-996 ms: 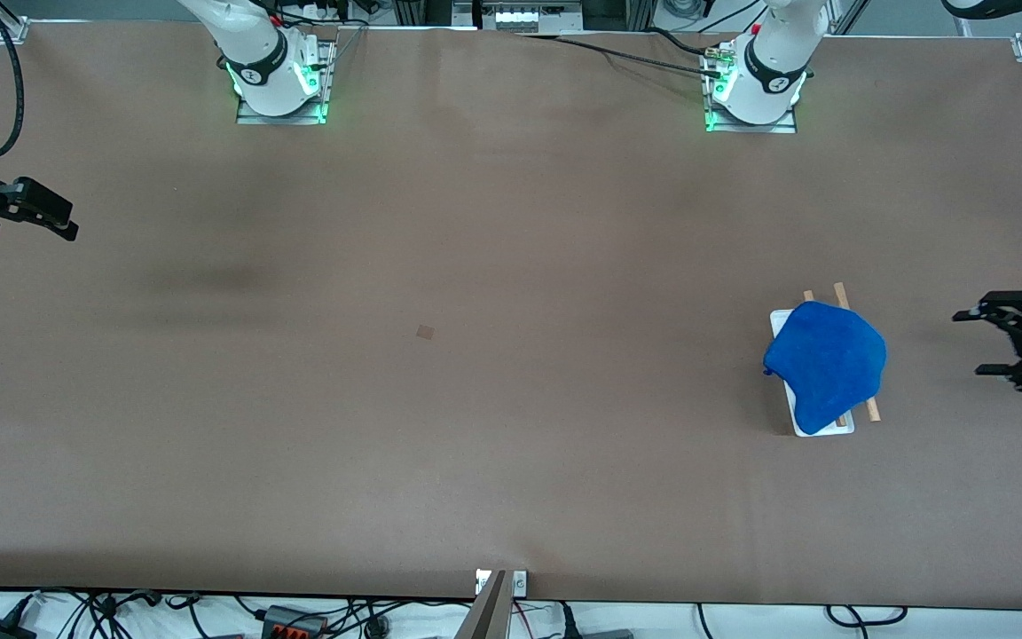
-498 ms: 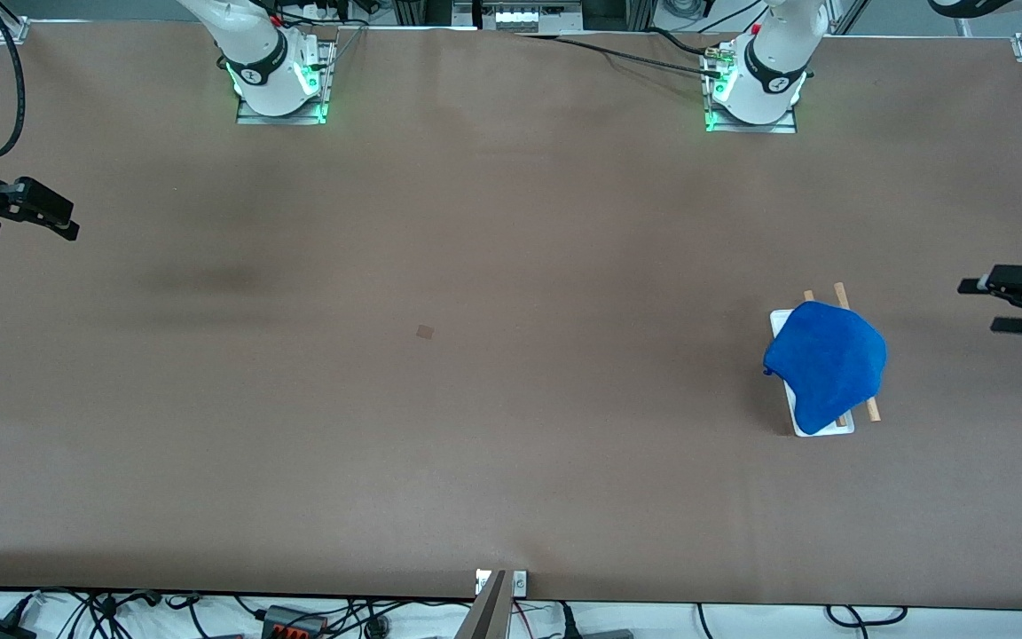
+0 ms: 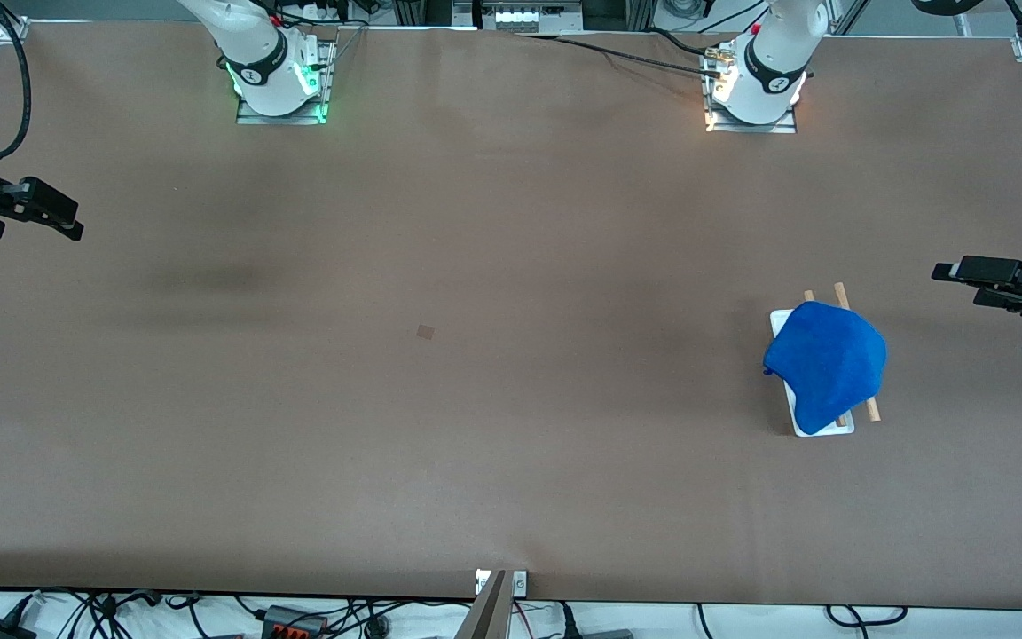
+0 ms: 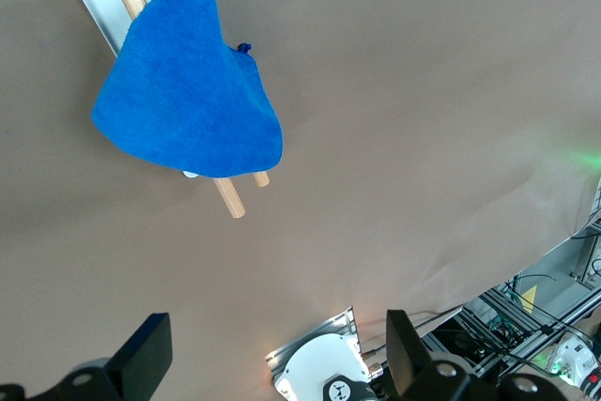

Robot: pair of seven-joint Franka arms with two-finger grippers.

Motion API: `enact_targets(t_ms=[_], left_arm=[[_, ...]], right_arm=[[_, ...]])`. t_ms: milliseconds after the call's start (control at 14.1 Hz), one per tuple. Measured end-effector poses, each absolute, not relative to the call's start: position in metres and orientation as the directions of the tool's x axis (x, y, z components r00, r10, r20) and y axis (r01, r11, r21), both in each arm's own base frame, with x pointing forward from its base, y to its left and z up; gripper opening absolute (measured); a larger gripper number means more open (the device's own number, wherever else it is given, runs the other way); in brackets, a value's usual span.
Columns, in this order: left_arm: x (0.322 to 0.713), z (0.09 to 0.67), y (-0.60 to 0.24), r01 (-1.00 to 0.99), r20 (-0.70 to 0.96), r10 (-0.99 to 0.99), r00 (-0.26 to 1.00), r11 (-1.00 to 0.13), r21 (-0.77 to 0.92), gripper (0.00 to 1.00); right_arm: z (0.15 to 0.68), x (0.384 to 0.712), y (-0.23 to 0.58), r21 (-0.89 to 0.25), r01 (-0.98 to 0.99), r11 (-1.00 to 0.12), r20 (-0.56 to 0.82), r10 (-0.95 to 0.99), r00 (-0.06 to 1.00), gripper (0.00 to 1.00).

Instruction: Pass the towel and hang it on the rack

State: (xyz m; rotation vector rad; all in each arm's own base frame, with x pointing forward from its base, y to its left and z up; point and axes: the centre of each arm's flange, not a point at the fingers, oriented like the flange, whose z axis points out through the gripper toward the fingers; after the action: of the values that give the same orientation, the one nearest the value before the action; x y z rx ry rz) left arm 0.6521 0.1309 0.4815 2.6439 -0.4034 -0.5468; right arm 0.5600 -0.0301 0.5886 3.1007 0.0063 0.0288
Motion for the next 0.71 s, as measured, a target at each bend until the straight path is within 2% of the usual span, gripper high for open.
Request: enact_targets(t_ms=[142, 427, 711], left_arm=[[0.654, 0.487, 0.123, -0.196, -0.310, -0.348, 0.885, -0.882, 0.429, 1.00], [0.657, 0.510, 0.075, -0.219, -0.347, -0.317, 0.882, -0.931, 0.292, 1.00], [0.659, 0.522, 0.067, -0.231, -0.312, -0.307, 0.899, -0.938, 0.257, 1.00]], right_arm=[[0.589, 0.560, -0.030, 0.041, 0.003, -0.999, 0.019, 0.004, 1.000, 1.00], [0.588, 0.560, -0.030, 0.041, 0.003, -0.999, 0.017, 0.004, 1.000, 1.00], [0.589, 0.560, -0.030, 0.041, 0.002, -0.999, 0.017, 0.003, 1.000, 1.00]])
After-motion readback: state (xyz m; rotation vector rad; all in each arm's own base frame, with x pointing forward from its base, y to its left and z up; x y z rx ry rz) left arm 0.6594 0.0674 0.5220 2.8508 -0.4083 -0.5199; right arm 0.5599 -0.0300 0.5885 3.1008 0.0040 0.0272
